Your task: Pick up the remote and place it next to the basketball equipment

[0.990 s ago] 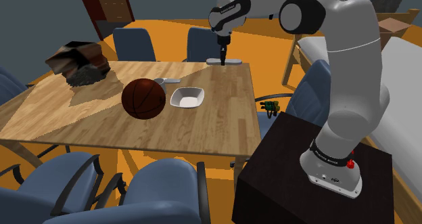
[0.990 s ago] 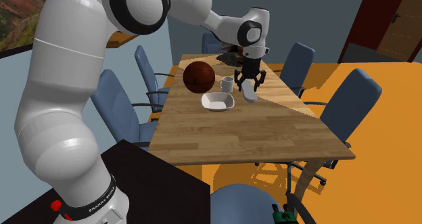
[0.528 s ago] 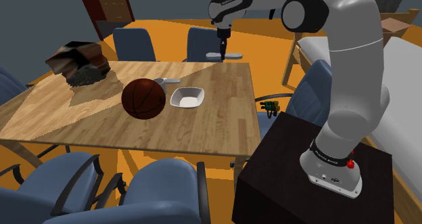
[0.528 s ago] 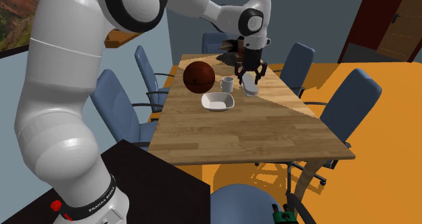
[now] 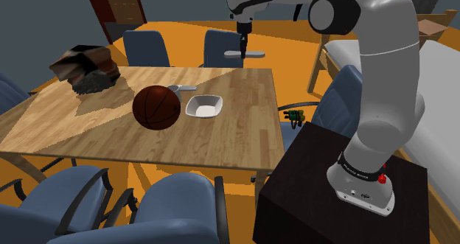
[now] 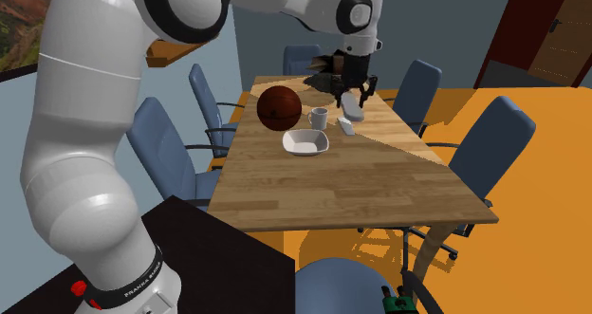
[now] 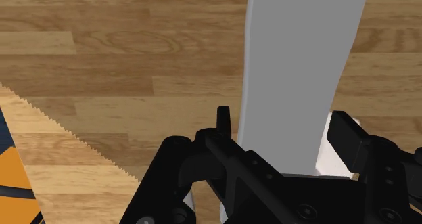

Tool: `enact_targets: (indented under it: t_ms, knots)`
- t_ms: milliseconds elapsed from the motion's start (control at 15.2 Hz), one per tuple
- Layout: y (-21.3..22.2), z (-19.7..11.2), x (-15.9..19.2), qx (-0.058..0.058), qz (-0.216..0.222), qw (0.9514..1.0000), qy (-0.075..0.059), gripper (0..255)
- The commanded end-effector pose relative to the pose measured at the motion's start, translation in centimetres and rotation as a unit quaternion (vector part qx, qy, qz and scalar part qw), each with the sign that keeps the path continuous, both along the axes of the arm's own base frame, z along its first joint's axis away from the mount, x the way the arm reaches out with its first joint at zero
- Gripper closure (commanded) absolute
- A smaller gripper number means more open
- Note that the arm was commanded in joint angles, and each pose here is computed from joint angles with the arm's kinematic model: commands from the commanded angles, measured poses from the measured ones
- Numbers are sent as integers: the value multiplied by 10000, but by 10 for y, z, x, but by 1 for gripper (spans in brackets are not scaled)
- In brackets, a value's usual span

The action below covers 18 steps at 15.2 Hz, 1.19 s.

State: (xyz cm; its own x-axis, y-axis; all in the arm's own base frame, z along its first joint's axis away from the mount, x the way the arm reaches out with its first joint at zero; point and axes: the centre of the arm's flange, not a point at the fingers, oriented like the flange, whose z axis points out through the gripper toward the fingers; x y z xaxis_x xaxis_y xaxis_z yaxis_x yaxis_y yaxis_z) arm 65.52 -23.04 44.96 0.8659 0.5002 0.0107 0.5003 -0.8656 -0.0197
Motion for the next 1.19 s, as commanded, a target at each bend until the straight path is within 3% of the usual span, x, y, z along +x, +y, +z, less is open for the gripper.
enact_targets:
  t_ms: [0,1122]
  knots:
    - [14,5,0,0,0,10000,0,255]
    - [238,6,0,0,0,10000,0,255]
